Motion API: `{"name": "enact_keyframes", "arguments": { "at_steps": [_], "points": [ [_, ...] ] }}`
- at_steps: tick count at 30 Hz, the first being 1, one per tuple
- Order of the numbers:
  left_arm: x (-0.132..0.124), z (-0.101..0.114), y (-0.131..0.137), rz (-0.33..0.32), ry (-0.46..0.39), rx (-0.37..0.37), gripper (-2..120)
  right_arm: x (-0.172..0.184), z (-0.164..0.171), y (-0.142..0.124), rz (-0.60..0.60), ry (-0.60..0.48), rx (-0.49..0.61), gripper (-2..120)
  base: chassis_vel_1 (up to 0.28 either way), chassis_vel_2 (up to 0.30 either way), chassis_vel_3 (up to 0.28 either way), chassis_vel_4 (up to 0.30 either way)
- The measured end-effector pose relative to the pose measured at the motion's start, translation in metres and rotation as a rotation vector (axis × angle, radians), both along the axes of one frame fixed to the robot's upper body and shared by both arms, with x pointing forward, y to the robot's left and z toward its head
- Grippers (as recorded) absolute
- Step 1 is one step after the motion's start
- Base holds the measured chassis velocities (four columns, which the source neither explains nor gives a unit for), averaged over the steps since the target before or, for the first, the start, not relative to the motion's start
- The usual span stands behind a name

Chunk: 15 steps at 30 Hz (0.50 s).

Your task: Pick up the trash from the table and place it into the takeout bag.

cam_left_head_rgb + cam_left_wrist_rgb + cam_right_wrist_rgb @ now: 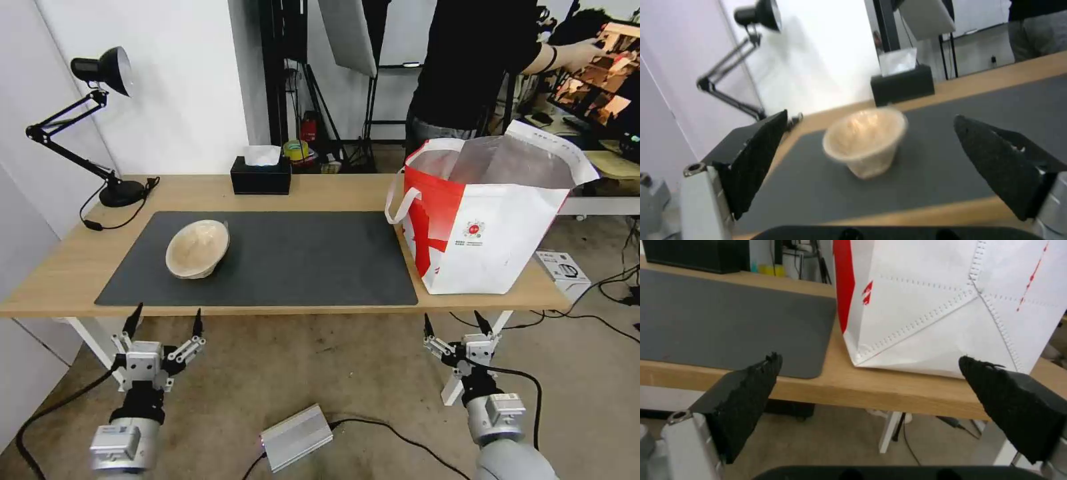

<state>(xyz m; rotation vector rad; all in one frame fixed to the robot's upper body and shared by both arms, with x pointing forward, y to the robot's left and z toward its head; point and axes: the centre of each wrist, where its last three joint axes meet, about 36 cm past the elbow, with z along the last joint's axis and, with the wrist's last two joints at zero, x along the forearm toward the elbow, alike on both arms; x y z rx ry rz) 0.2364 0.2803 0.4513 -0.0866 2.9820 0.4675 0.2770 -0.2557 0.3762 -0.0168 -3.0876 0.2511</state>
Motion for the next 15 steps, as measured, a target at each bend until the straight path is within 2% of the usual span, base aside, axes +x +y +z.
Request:
{"name": "enact_keyframes", "arguments": {
  "at_steps": [6,15],
  "points": [
    [0.014,0.020,0.011,-0.039,-0.052,0.060,100,0.001,-0.002,-0.002,0.001,0.004,-0.008,100,0.000,0.000,0.000,0.000],
    [0.044,0.020,0.025,-0.140,-0.072,0.123,100,0.001,-0.005,0.002,0.007,0.008,-0.005,100,0.000,0.000,0.000,0.000]
  ]
}}
